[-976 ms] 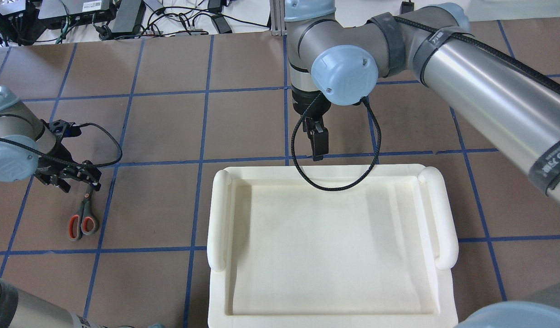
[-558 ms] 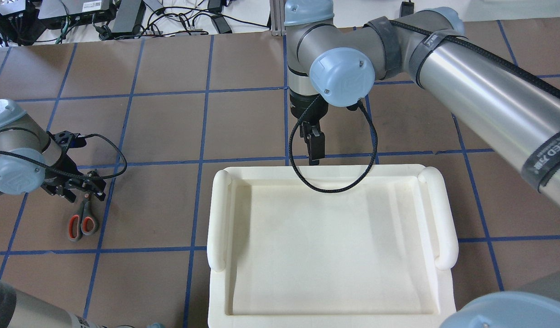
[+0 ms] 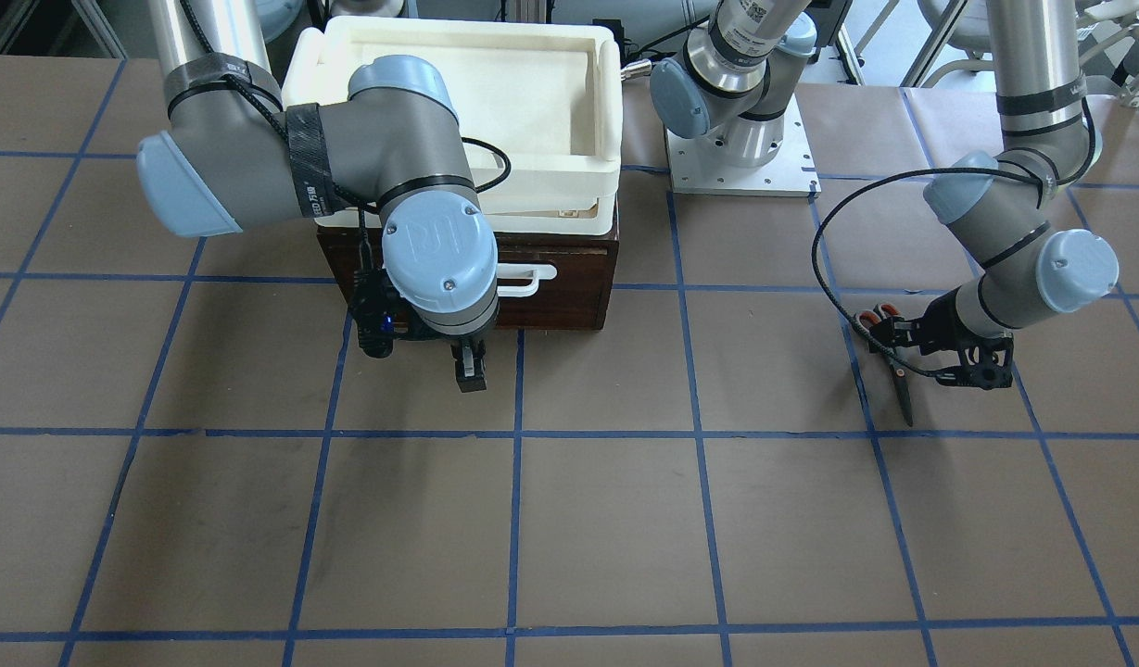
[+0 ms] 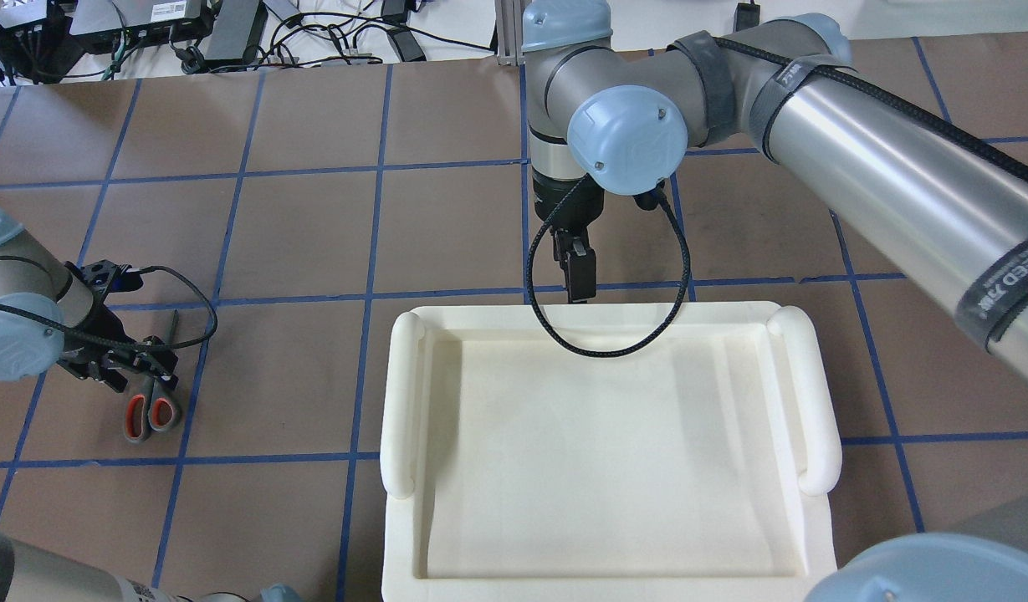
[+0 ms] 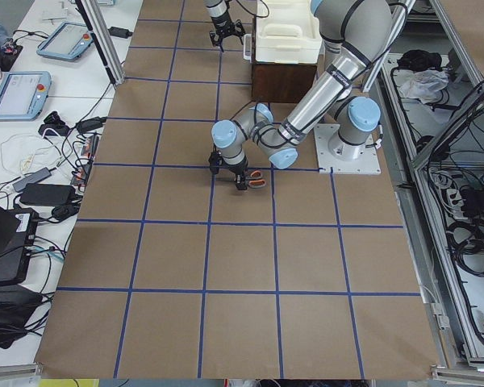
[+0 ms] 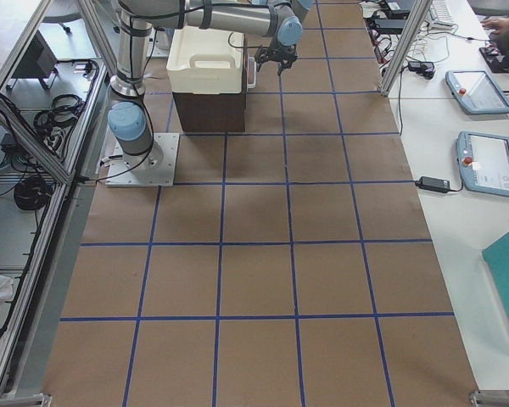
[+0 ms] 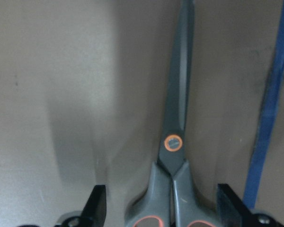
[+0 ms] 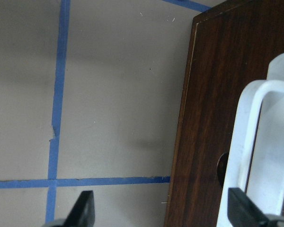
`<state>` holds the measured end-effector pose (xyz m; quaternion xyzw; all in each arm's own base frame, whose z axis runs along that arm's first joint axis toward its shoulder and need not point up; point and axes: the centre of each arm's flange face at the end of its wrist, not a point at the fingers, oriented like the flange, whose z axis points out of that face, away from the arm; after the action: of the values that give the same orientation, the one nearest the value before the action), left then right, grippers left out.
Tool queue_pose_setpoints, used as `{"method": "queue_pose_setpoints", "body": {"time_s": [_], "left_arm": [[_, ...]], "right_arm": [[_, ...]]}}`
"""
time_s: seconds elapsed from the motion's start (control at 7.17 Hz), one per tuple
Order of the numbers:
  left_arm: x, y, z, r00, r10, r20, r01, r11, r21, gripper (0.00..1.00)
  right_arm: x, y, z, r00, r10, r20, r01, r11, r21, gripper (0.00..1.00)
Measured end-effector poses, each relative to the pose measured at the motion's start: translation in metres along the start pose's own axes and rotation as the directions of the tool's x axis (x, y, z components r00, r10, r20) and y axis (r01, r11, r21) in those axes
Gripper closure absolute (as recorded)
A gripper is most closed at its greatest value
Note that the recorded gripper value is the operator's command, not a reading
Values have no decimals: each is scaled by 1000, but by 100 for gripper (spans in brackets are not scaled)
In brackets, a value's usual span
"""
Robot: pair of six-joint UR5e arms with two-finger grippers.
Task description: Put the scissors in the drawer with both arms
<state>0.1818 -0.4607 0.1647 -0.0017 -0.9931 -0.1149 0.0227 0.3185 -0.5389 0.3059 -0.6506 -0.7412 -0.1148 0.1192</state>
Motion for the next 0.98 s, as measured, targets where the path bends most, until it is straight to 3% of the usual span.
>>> {"method": "queue_pose_setpoints", "body": {"time_s": [0.98], "left_arm": [[0,-8,2,1000,-30,-9,31,999,23,25]], "right_arm": [[-2,0,2,999,42,-13,-42,999,3,1]]}}
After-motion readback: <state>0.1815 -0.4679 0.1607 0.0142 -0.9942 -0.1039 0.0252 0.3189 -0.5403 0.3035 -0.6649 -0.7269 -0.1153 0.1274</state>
